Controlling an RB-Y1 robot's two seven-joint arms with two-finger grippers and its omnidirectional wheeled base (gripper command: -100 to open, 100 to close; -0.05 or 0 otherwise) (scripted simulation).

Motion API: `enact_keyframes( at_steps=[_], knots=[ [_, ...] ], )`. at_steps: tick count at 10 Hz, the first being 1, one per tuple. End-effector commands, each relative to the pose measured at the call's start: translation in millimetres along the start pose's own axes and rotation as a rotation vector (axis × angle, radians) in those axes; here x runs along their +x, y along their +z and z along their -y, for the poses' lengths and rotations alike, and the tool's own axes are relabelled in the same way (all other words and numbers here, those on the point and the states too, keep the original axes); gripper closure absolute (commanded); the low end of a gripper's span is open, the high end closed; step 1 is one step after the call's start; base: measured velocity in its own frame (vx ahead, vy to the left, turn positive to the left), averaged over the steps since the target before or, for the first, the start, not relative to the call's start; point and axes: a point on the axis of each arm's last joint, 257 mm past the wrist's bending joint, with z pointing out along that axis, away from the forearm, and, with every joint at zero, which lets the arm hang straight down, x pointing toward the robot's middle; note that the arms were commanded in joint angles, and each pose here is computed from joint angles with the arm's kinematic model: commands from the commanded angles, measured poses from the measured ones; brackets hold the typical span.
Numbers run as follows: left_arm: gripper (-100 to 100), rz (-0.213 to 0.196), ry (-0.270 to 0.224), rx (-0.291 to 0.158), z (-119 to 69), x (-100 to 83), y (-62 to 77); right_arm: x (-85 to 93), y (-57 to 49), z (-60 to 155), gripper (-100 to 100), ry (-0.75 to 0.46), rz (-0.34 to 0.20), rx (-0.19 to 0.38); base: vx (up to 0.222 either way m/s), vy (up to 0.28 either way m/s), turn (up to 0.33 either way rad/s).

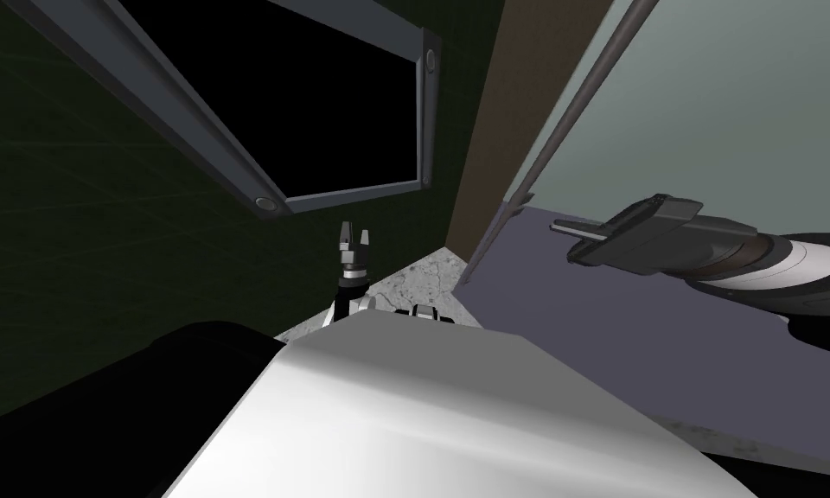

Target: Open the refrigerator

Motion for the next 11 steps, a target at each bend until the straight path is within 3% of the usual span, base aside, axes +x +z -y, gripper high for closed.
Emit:
enact_keyframes(
  at_steps=[1, 5, 9, 10, 11],
  knots=[
    [0, 0.0, 0.0, 0.0, 0.0, -0.1, -0.1, 27.1, -9.9, 0.0, -100, 0.0, -0.077, 0.002, 0.201, 0.012, -0.048],
    [0, 0.0, 0.0, 0.0, 0.0, -0.1, -0.2, 64.8, -26.9, -0.4, -100, -0.002, -0.186, 0.003, 0.207, 0.007, -0.031],
    [0, 0.0, 0.0, 0.0, 0.0, -0.1, -0.1, 97.5, -45.4, -1.2, -100, -0.006, -0.284, 0.001, 0.131, 0.016, -0.037],
    [0, 0.0, 0.0, 0.0, 0.0, -0.1, -0.1, 88.9, -42.2, -2.3, -100, -0.004, -0.264, 0.001, 0.056, 0.014, -0.009],
    [0, 0.0, 0.0, 0.0, 0.1, -0.1, -0.1, 91.1, -42.0, 3.2, -100, -0.008, -0.269, -0.002, 0.069, 0.083, 0.017]
  ],
)
